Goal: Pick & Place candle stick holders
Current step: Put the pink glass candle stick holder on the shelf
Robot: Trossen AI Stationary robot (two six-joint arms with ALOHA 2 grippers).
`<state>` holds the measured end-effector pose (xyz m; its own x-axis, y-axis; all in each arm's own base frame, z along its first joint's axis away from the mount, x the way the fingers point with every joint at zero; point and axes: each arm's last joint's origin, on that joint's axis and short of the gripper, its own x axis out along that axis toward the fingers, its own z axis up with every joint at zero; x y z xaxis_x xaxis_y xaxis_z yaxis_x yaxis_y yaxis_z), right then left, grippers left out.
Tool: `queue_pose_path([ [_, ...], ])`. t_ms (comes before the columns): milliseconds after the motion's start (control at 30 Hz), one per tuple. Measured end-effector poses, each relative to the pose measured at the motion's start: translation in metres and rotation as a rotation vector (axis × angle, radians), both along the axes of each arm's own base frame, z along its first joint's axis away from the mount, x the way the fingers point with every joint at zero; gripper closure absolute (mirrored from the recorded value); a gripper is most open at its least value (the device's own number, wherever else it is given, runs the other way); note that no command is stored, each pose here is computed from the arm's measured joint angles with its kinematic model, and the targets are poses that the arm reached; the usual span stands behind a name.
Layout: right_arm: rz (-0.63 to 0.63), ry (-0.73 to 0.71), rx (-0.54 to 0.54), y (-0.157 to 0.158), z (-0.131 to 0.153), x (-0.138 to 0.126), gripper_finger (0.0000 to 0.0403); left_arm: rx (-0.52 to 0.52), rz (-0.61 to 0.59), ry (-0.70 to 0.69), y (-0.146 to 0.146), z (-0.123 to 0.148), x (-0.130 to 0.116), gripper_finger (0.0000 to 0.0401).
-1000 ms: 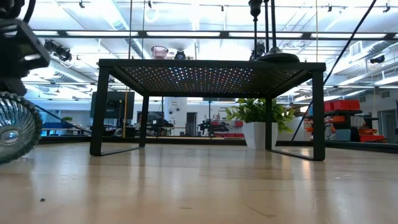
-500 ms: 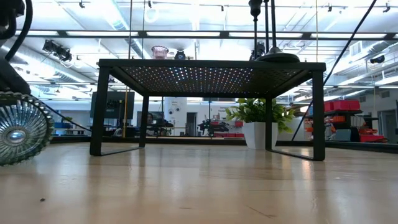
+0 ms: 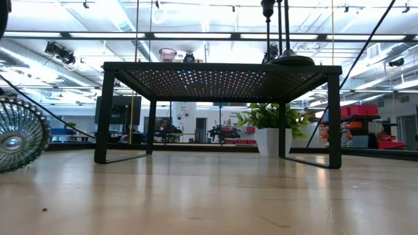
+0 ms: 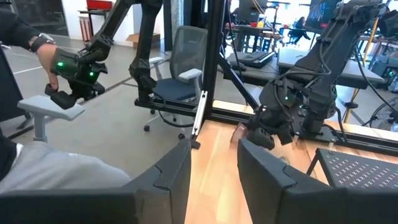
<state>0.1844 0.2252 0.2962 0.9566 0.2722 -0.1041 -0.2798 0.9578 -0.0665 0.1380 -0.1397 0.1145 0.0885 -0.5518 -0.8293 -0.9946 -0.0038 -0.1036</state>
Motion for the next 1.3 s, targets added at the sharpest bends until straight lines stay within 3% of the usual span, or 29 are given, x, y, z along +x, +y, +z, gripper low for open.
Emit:
queue_pose_path([
  [333, 0.000, 0.011, -0.012, -0.0001, -0.0016, -0.0001, 0.0273, 0.060, -0.058, -0.017, 0.0026, -0.0022, -0.0035, 0.0084],
  [467, 0.000, 0.014, -0.016, -0.0003, -0.0021, -0.0002, 0.0273, 0.081, -0.073, 0.041, 0.0058, -0.0042, -0.0077, 0.0149],
  [633, 0.000, 0.018, -0.022, -0.0003, -0.0027, -0.0002, 0.0273, 0.093, -0.087, 0.042, 0.0068, -0.0048, -0.0086, 0.0272],
  [1300, 0.000, 0.027, -0.033, -0.0005, -0.0040, -0.0004, 0.0273, 0.152, -0.230, -0.104, 0.0077, -0.0005, -0.0068, 0.0275],
])
